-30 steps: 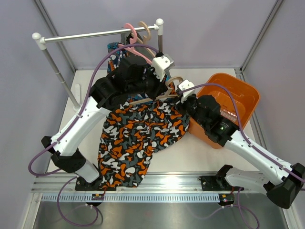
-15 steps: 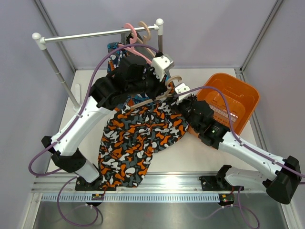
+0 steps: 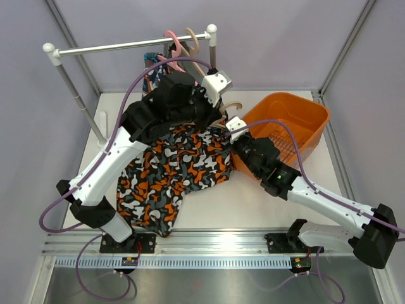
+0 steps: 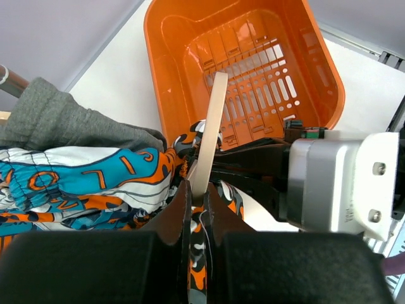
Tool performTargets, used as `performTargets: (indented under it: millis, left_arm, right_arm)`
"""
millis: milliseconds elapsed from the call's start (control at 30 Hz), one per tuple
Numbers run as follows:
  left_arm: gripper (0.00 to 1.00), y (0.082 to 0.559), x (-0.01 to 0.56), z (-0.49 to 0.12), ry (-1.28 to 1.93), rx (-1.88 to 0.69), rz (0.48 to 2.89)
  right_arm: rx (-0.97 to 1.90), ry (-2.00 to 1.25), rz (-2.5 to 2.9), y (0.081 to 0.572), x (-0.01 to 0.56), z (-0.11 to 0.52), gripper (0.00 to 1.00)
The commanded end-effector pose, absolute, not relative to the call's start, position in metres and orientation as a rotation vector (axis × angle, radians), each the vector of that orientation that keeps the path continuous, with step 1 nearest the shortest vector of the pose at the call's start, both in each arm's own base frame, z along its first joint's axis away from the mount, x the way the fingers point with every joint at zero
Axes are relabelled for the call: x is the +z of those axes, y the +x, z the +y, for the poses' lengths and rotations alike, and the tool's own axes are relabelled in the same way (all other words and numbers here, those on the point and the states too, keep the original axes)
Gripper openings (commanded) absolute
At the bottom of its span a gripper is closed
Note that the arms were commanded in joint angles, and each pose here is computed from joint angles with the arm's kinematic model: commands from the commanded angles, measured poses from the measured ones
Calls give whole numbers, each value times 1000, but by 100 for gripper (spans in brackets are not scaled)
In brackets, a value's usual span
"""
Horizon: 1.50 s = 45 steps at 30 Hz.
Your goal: Remove the shorts from the hanger
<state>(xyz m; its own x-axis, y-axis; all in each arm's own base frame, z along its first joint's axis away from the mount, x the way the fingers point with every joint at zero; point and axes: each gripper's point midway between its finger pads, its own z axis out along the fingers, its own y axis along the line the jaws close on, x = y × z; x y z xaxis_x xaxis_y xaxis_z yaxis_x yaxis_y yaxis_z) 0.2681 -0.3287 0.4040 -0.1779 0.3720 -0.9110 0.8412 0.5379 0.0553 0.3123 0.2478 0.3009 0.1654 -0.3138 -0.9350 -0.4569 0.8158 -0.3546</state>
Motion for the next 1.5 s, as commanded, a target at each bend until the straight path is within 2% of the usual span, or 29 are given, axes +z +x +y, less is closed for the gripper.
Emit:
performTargets:
  millis: [0,233,467,600,700,833,933,1167,1267,1300,1333,1467]
  left_arm:
    - [0,245,450,-339,981,-730,1633]
    - [0,241,460,-330,954,-722,1616]
    - [0,229,469,-317,956,-724,1593]
    - [0,222,458,-318,1041,-720,1593]
    - [4,224,441,-317,1106,-663,1623]
    - [12,234,420,-311,1156,-566,1671]
    - [21,241,413,-310,1169,-516,1677]
    - [29,246,398,-315,1217,-490,1681]
    - [40,249,398,-319,1232,-485,1655]
    - [48,250,400,-320,1239,-480,1641]
    - [61,249,402,-321,1245,-488,1627]
    - [76,251,420,-319,1243,-462,1559]
  right_arm:
    - [102,-549,1488,315,299,228,0]
    - [143,-567,1489,301,311,222,0]
    - [171,-568,1458,278,354,202,0]
    - [170,-586,1454,270,375,195,0]
    - [177,-611,1452,266,384,195,0]
    - [195,-626,1436,260,400,194,0]
    - [196,-636,1429,258,408,194,0]
    - [179,-642,1425,255,414,188,0]
    - [187,-653,1430,253,414,188,0]
    - [189,-658,1435,252,414,188,0]
    - [194,-662,1433,251,414,188,0]
    - [222,-694,1437,243,417,189,0]
